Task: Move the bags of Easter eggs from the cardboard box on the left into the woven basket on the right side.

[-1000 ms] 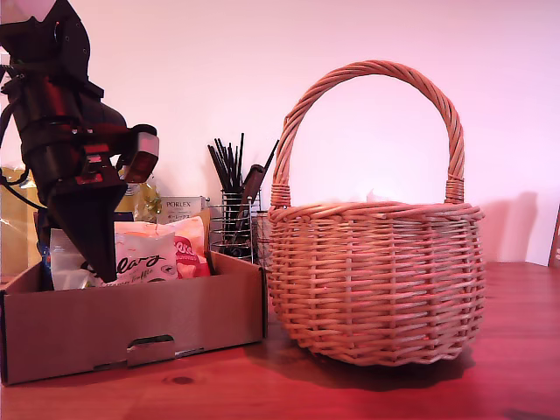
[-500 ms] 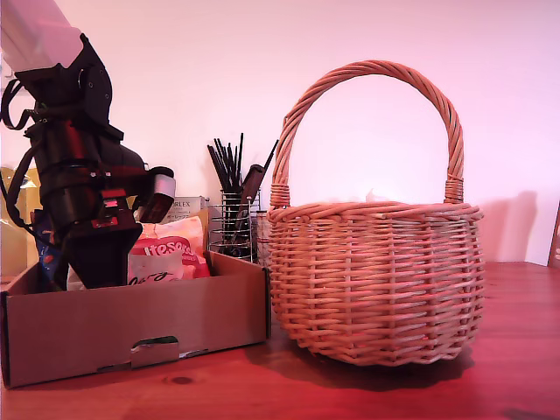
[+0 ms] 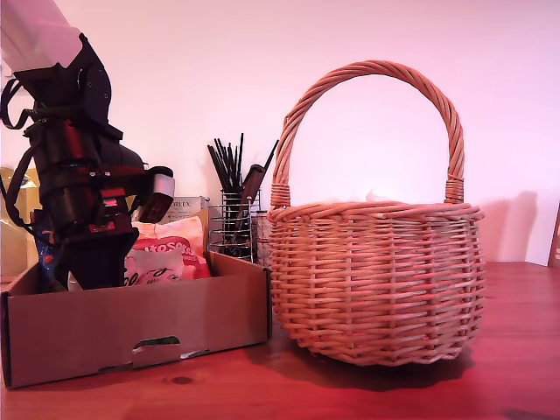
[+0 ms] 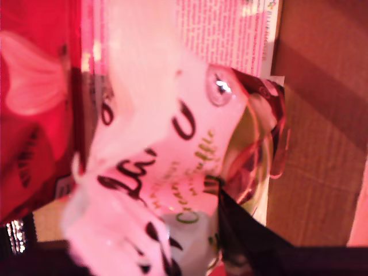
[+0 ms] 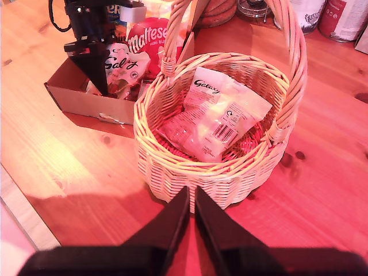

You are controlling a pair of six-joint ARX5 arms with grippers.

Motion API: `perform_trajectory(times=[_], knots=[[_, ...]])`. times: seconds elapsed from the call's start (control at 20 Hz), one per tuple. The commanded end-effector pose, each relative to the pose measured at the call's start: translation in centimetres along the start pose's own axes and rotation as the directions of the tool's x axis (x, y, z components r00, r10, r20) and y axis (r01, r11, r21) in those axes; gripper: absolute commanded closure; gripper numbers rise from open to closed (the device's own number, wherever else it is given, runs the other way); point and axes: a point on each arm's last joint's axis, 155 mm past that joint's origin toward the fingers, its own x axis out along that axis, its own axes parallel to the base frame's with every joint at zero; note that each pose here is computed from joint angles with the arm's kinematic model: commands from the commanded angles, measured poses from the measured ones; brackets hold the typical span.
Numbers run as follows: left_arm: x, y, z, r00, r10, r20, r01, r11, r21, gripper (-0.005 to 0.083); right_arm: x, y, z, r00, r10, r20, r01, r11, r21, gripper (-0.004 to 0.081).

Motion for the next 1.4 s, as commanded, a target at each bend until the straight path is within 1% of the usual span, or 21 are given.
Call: perform_trajectory(times=[0.0, 0.1, 0.25, 0.45, 0.6, 0.7, 0.8, 1.05, 1.15, 1.25, 1.35], knots=[[0.3, -0.2, -0.3, 1.000, -0.020, -0.018, 0.020, 1.000, -0.010, 0.0798, -0.4, 0.2, 0.9, 1.000, 0.004, 0.025, -0.003, 1.000, -0.019, 0.0783], [-0.6, -0.6, 0.0, 0.999, -0.027, -0.026, 0.027, 1.000, -0.015, 0.0798, -0.4, 0.2, 0.9, 1.000, 0.004, 0.025, -0.003, 1.000, -0.019, 0.0783], [-2.9, -1.0, 1.2, 1.000, -0.019, -0.011, 0.019, 1.000, -0.011, 0.0798, -0.4, 0.2, 0.8, 1.000, 0.004, 0.025, -0.004, 1.000, -0.019, 0.0783], [-5.6, -2.4, 3.3, 0.998, -0.014, 0.061, 0.013, 1.000, 0.018, 0.0798, -0.4, 0.2, 0.8, 1.000, 0.004, 0.025, -0.004, 1.000, -0.019, 0.0783], [-7.2, -4.4, 4.0, 0.991, -0.072, 0.115, 0.069, 0.997, 0.027, 0.0798, -0.4, 0.2, 0.8, 1.000, 0.004, 0.025, -0.004, 1.000, -0.019, 0.0783], [-8.4, -5.5, 4.7, 0.980, -0.103, 0.171, 0.098, 0.994, 0.038, 0.0798, -0.4, 0.2, 0.8, 1.000, 0.004, 0.025, -0.004, 1.000, -0.019, 0.0783], [-9.8, -6.8, 5.4, 0.962, -0.140, 0.234, 0.129, 0.990, 0.062, 0.0798, -0.4, 0.2, 0.8, 1.000, 0.004, 0.025, -0.004, 1.000, -0.019, 0.0783], [-13.7, -10.9, 6.8, 0.899, -0.236, 0.370, 0.193, 0.970, 0.150, 0.0798, -0.4, 0.2, 0.8, 1.000, 0.004, 0.025, -0.004, 1.000, -0.019, 0.0783], [-14.7, -12.8, 7.1, 0.878, -0.266, 0.397, 0.196, 0.958, 0.207, 0.0798, -0.4, 0.2, 0.8, 1.000, 0.005, 0.025, -0.004, 1.000, -0.019, 0.0783], [-15.2, -13.7, 7.3, 0.875, -0.265, 0.406, 0.177, 0.954, 0.243, 0.0798, -0.4, 0.2, 0.8, 1.000, 0.005, 0.025, -0.005, 1.000, -0.019, 0.0783], [-15.4, -14.3, 7.5, 0.867, -0.280, 0.411, 0.184, 0.949, 0.258, 0.0798, -0.4, 0.4, 0.9, 1.000, 0.011, 0.025, -0.010, 1.000, -0.023, 0.0783]])
